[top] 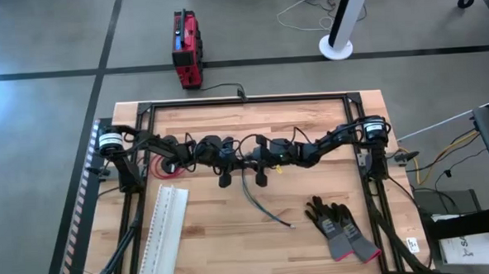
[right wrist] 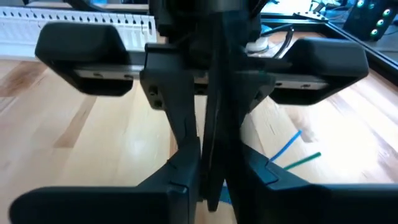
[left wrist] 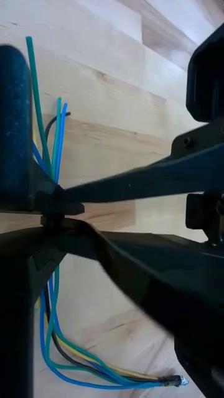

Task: Ziptie cables
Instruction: Wrap the cable wires with black zip tie

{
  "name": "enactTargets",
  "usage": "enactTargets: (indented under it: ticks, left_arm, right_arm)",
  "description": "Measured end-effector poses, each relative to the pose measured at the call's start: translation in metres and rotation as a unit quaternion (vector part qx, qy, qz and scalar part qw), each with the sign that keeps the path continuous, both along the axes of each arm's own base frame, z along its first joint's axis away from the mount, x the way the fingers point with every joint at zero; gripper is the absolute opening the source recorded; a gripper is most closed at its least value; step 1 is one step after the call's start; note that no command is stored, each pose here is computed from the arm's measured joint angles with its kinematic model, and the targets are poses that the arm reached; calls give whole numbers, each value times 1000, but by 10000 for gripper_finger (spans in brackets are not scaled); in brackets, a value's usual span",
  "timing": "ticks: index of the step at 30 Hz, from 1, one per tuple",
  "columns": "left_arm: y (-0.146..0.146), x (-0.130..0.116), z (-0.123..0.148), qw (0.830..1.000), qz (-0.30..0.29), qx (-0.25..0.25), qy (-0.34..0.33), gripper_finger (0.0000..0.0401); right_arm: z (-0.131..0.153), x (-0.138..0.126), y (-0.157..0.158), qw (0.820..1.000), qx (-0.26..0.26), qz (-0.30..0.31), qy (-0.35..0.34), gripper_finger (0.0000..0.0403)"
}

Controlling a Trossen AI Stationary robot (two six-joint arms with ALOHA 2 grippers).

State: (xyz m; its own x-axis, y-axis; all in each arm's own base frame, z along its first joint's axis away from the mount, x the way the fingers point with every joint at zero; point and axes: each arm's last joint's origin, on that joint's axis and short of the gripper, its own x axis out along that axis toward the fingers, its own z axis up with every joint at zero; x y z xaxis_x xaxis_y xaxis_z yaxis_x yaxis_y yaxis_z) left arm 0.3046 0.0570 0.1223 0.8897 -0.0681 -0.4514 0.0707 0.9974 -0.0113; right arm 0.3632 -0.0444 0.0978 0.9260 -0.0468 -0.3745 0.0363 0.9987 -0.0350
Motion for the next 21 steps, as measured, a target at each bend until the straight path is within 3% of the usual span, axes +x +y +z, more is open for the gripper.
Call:
enactTargets:
  ticks: [6, 12, 21]
  left_arm:
    - [0, 0, 1, 1000, -1, 2, -4, 5]
    - [0, 0, 1, 1000, -1, 2, -4, 5]
    - [0, -1, 2, 1000, 0, 9, -12, 5]
  right_arm:
    - [3, 4, -1, 1000, 12, -6, -6, 65]
    - [3, 4, -1, 1000, 13, -6, -4, 10]
    - [17, 2, 0, 1000, 4, -2, -10, 3]
